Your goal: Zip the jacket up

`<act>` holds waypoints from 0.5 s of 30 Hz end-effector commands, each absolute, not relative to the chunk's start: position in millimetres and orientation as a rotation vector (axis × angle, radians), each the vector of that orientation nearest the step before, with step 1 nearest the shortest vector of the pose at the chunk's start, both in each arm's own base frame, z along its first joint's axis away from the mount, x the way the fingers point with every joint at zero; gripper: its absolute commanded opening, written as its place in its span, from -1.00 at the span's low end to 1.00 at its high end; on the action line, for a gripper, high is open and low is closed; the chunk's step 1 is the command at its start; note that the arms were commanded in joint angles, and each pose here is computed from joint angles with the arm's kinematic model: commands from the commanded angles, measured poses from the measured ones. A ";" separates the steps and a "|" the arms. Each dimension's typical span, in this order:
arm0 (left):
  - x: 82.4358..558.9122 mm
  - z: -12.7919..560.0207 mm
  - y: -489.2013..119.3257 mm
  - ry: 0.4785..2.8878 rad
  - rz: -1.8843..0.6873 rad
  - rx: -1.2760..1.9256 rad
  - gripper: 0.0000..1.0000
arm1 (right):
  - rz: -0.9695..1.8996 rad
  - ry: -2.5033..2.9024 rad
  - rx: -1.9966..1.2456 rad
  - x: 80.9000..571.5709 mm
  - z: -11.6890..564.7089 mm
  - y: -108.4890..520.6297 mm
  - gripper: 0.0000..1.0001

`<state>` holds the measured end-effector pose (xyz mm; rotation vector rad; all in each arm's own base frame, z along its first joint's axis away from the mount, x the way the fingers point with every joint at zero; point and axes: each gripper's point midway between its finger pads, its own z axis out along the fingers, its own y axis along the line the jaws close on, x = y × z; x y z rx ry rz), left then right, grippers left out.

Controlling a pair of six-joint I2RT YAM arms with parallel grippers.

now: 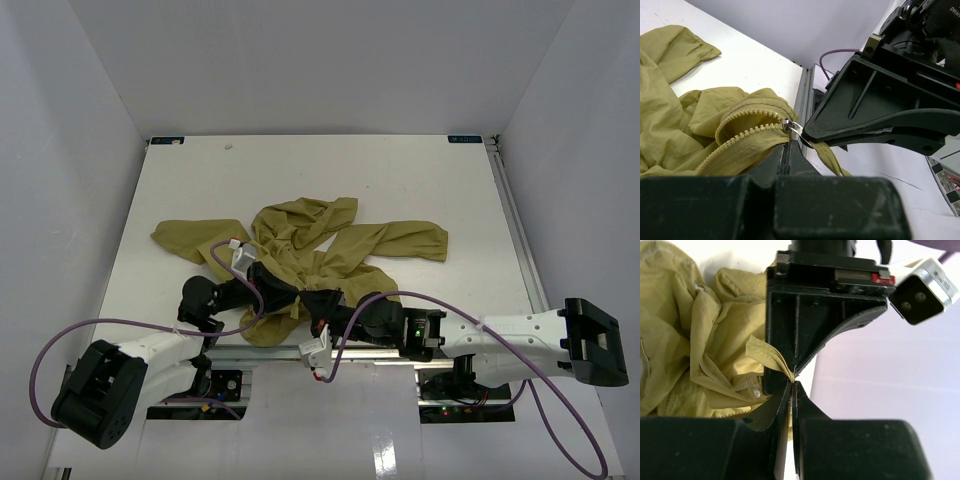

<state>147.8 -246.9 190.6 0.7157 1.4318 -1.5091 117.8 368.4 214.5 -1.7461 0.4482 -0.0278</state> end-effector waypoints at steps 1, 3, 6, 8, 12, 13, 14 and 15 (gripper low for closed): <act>142.6 195.8 -246.1 1.388 -1.507 0.745 -1.00 | 0.062 0.571 -1.571 122.8 261.6 376.9 -0.84; 142.1 197.1 -245.8 1.378 -1.504 0.748 -1.00 | 0.098 0.642 -1.517 128.9 271.8 377.9 -0.85; 139.3 199.2 -245.2 1.361 -1.509 0.756 -1.00 | 0.133 0.781 -1.422 146.4 284.7 378.9 -0.85; 137.0 200.2 -244.7 1.353 -1.516 0.759 -1.00 | 0.153 0.848 -1.393 156.0 284.7 381.3 -0.85; 130.5 204.8 -242.8 1.318 -1.528 0.769 -1.00 | 0.251 1.018 -1.305 187.0 291.7 382.1 -0.85; 129.8 205.6 -242.3 1.313 -1.528 0.767 -1.00 | 0.265 1.054 -1.278 193.4 293.2 379.9 -0.85; 129.5 206.0 -241.8 1.311 -1.527 0.765 -1.00 | 0.303 1.119 -1.249 203.4 288.6 376.5 -0.84; 128.4 205.9 -241.6 1.310 -1.529 0.765 -1.00 | 0.322 1.158 -1.227 210.4 288.4 374.4 -0.84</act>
